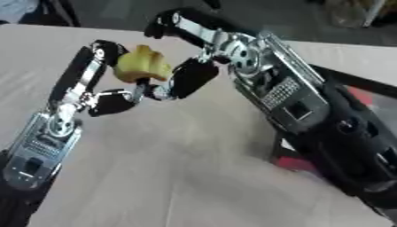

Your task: Pick up the objects with one hand, pass them to the other hand, and then place them into the box on the other side of the table.

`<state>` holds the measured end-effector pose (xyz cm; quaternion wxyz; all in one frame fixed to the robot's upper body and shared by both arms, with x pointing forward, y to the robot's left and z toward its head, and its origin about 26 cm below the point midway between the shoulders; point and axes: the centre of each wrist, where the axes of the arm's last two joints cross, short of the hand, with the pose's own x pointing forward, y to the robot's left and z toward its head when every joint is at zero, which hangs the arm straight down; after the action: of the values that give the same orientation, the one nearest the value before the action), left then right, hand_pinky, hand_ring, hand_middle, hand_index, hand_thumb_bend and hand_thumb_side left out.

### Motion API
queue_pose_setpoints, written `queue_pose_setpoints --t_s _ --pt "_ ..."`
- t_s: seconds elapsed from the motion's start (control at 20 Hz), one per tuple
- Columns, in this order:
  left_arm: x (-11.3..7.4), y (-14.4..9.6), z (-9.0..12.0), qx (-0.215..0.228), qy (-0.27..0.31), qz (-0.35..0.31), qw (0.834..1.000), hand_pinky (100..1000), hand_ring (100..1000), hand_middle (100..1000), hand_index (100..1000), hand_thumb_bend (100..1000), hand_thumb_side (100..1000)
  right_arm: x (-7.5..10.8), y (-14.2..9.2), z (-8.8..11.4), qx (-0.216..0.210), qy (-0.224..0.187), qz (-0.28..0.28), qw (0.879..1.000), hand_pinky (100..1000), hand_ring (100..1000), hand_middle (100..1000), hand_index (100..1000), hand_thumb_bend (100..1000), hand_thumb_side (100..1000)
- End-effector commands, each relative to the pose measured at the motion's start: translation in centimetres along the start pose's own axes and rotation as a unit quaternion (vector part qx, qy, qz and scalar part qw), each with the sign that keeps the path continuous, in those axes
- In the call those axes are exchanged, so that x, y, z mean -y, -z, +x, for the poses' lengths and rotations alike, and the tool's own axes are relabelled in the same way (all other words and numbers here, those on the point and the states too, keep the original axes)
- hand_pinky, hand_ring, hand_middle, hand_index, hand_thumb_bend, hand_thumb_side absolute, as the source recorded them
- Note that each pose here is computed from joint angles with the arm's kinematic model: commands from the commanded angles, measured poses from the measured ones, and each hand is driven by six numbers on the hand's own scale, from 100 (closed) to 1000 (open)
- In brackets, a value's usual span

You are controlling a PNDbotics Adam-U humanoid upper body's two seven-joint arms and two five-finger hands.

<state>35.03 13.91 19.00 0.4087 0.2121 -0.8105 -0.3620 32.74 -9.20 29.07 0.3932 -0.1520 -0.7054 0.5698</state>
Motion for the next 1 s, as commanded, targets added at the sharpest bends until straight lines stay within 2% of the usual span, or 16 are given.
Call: queue_pose_setpoints --t_s 0.05,0.45,0.5,0.8,1.0 --pt "-0.2 0.2 0.7 0.026 -0.012 0.006 1.000 605 512 414 528 100 149 0.6 0.2 0.2 0.004 -0.011 -0.012 1.000 900 914 784 827 511 173" --pt "0.0 0.3 0.6 0.035 -0.022 0.006 0.999 605 511 413 527 100 152 0.5 0.5 -0.3 -0.001 -0.006 -0.021 1.000 897 911 778 822 480 159" --pt "0.0 0.3 0.7 0.036 -0.023 0.006 0.999 605 511 413 527 100 155 0.5 0.6 -0.3 -0.001 -0.006 -0.021 1.000 895 907 770 815 418 151" --pt "0.2 0.2 0.9 0.057 -0.033 -0.003 0.998 603 511 412 527 100 162 0.3 0.8 -0.6 -0.007 0.003 -0.028 1.000 888 893 734 792 339 104" --pt "0.2 0.2 1.0 0.064 -0.038 -0.004 0.997 602 510 412 527 100 169 0.2 1.0 -0.9 -0.006 0.007 -0.022 1.000 880 858 646 734 279 100"
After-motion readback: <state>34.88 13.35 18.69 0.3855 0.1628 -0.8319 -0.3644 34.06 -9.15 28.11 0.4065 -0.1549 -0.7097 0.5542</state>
